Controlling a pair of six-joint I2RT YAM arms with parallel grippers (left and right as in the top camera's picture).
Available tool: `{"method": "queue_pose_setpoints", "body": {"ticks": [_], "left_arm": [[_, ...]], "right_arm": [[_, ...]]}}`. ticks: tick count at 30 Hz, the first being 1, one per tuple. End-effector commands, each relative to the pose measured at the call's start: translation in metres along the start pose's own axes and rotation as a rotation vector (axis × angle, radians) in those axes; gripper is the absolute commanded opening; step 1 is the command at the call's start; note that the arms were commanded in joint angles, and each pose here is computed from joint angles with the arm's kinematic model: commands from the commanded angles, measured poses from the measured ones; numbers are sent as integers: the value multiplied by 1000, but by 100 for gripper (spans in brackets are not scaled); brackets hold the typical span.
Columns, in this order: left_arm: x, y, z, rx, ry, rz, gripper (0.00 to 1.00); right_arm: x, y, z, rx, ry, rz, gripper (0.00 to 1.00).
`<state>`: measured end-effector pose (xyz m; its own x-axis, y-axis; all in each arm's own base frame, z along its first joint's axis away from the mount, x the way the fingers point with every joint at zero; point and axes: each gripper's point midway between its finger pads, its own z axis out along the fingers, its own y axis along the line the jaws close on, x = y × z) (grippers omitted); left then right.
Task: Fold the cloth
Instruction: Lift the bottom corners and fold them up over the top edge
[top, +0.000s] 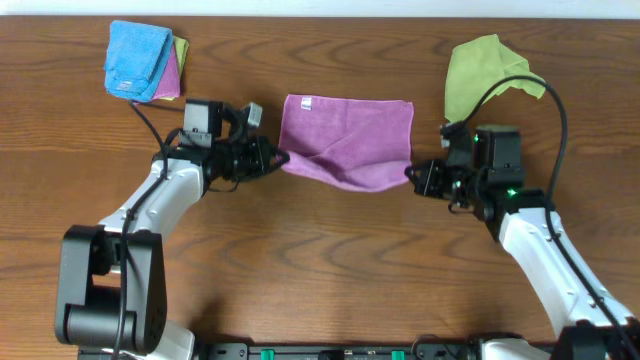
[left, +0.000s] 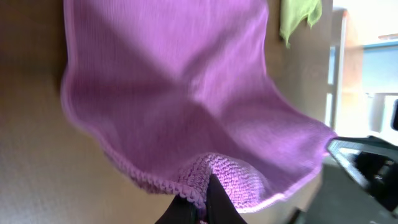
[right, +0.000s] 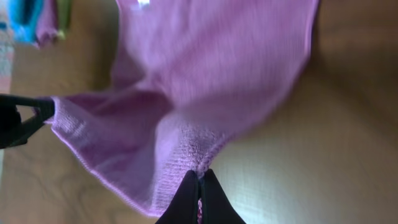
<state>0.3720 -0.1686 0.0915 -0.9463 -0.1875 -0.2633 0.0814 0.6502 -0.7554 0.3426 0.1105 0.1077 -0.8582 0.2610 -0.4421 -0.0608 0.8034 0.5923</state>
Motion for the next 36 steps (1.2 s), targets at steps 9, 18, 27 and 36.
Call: {"method": "queue_pose_setpoints", "body": {"ticks": [9,18,27,36], "left_arm": [[-86,39,48,-74,-92,66,5],[-180,12,57,35,-183,156,5],[-162,20,73,59,-73,96,6],[-145,30,78,10,-17,103,6]], "right_arm": [[-68,-29,79,53,-14,75,1],[-152,-51,88,124,-102,98,2],[-126,-69,86,208,1,123,2],[-94,-68,92,299,103,107,2]]}}
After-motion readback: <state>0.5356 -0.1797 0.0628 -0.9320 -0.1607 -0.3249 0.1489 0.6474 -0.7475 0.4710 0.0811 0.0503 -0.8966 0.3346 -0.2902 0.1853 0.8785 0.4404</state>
